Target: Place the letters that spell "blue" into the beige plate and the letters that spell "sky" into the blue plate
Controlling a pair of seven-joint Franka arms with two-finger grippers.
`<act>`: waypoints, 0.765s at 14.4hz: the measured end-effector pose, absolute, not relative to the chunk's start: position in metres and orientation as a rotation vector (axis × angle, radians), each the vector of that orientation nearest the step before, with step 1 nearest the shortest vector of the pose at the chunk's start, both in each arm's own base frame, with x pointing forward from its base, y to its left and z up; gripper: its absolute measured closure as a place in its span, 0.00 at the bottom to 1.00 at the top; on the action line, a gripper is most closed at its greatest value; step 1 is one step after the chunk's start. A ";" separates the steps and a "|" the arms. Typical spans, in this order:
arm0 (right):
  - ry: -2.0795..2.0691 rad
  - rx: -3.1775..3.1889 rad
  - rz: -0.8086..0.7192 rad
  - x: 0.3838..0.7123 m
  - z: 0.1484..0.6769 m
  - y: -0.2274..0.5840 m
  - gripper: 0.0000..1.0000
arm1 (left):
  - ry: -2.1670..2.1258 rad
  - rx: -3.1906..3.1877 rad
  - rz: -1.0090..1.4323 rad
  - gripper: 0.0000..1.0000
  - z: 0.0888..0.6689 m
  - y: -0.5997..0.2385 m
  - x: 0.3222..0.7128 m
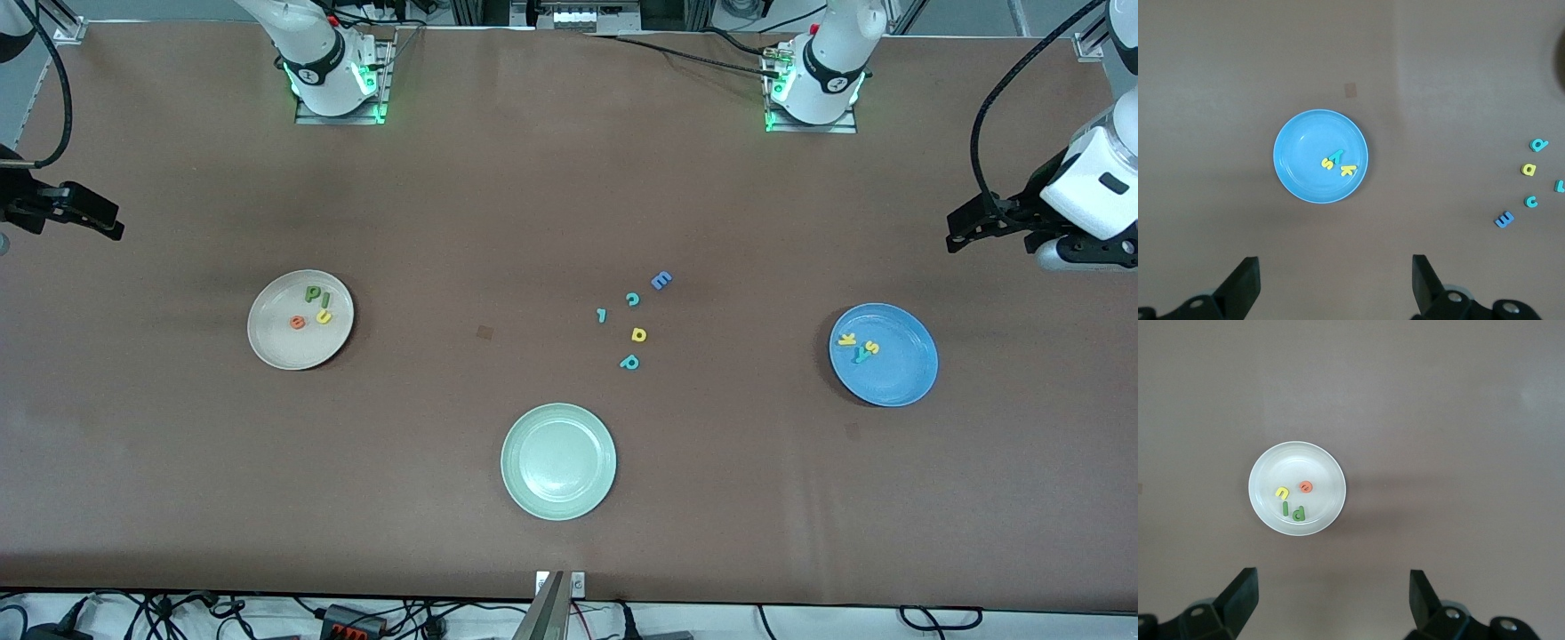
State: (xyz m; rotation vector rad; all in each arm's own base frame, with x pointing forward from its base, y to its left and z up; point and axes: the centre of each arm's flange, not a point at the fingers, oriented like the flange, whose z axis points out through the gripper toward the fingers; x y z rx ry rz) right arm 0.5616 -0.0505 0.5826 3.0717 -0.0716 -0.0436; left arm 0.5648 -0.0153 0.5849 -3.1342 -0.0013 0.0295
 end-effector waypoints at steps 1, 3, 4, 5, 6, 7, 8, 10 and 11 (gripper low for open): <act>-0.071 3.072 -0.049 0.561 0.581 -0.050 0.00 | -0.002 -3.145 0.032 0.00 0.585 -0.017 0.565; -0.071 3.072 -0.059 0.561 0.578 -0.050 0.00 | 0.001 -3.152 0.034 0.00 0.585 -0.019 0.565; -0.071 3.072 -0.061 0.561 0.577 -0.051 0.00 | 0.000 -3.152 0.035 0.00 0.584 -0.018 0.565; -0.071 3.072 -0.062 0.561 0.577 -0.051 0.00 | -0.002 -3.153 0.036 0.00 0.584 -0.018 0.565; -0.071 3.072 -0.062 0.561 0.577 -0.051 0.00 | -0.002 -3.153 0.036 0.00 0.584 -0.018 0.565; -0.072 3.072 -0.061 0.561 0.577 -0.051 0.00 | -0.002 -3.153 0.036 0.00 0.584 -0.018 0.565; -0.072 3.072 -0.061 0.561 0.577 -0.051 0.00 | 0.000 -3.154 0.036 0.00 0.584 -0.019 0.565; -0.072 3.072 -0.060 0.561 0.577 -0.051 0.00 | -0.002 -3.154 0.037 0.00 0.584 -0.018 0.565; -0.072 3.072 -0.059 0.561 0.577 -0.051 0.00 | -0.009 -3.154 0.038 0.00 0.584 -0.015 0.565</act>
